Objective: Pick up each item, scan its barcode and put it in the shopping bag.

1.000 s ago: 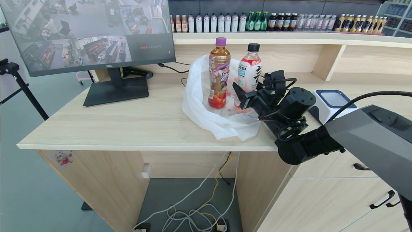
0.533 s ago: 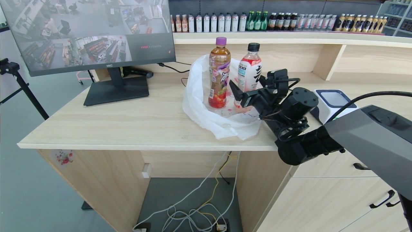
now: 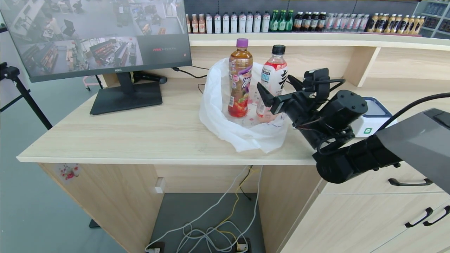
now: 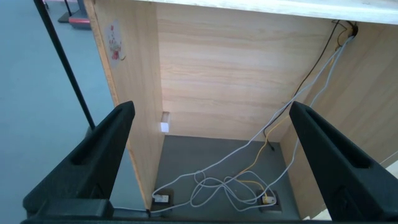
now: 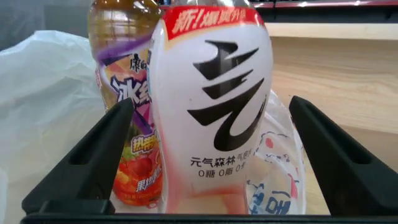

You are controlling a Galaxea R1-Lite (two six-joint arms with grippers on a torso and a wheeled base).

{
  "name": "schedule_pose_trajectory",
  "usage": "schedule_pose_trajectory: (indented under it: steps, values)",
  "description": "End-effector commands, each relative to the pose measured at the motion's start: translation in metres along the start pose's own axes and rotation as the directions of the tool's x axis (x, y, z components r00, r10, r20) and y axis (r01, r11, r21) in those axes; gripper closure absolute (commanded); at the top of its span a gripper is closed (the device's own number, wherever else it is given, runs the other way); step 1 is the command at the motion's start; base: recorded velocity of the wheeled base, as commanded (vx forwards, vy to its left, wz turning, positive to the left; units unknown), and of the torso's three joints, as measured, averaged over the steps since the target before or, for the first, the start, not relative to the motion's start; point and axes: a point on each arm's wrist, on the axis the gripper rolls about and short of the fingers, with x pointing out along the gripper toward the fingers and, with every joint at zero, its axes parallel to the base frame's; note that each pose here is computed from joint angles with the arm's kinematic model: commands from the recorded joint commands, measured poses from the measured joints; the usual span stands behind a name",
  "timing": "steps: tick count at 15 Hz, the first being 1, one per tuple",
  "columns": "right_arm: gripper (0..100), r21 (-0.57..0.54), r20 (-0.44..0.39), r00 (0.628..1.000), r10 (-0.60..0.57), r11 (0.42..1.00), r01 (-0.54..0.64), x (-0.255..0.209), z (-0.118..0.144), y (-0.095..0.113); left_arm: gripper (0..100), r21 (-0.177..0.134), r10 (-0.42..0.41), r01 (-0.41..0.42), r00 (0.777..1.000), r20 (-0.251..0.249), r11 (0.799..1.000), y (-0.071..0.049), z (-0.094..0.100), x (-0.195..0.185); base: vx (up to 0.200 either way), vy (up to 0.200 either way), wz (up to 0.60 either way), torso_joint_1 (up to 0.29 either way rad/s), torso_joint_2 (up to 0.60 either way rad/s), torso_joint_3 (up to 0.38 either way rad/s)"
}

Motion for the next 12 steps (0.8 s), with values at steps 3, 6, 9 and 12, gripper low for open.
schedule_pose_trajectory:
  steps: [3, 6, 9, 12]
  values:
    - [0, 0.003, 0.056, 0.997, 0.046, 0.999, -0.046, -0.035, 0.066, 0.017, 0, -0.002, 0.000, 0.000, 1.000, -0.002, 1.000, 0.000, 0.000, 0.000, 0.000, 0.000, 0.00, 0.000, 0.00, 0.000]
    - [0, -0.001, 0.071, 0.996, 0.053, 0.999, -0.053, -0.063, 0.085, 0.022, 0, -0.002, 0.000, 0.000, 1.000, -0.003, 1.000, 0.000, 0.000, 0.000, 0.000, 0.000, 0.00, 0.000, 0.00, 0.000]
    - [0, 0.008, -0.025, 0.998, 0.049, 0.999, -0.049, -0.101, 0.081, 0.023, 0, -0.002, 0.000, 0.000, 1.000, -0.003, 1.000, 0.000, 0.000, 0.000, 0.000, 0.000, 0.00, 0.000, 0.00, 0.000]
    - [0, 0.015, -0.052, 0.996, 0.065, 0.998, -0.065, -0.128, 0.092, 0.024, 0, -0.002, -0.001, 0.001, 1.000, -0.003, 1.000, 0.000, 0.000, 0.000, 0.000, 0.000, 0.00, 0.000, 0.00, 0.000]
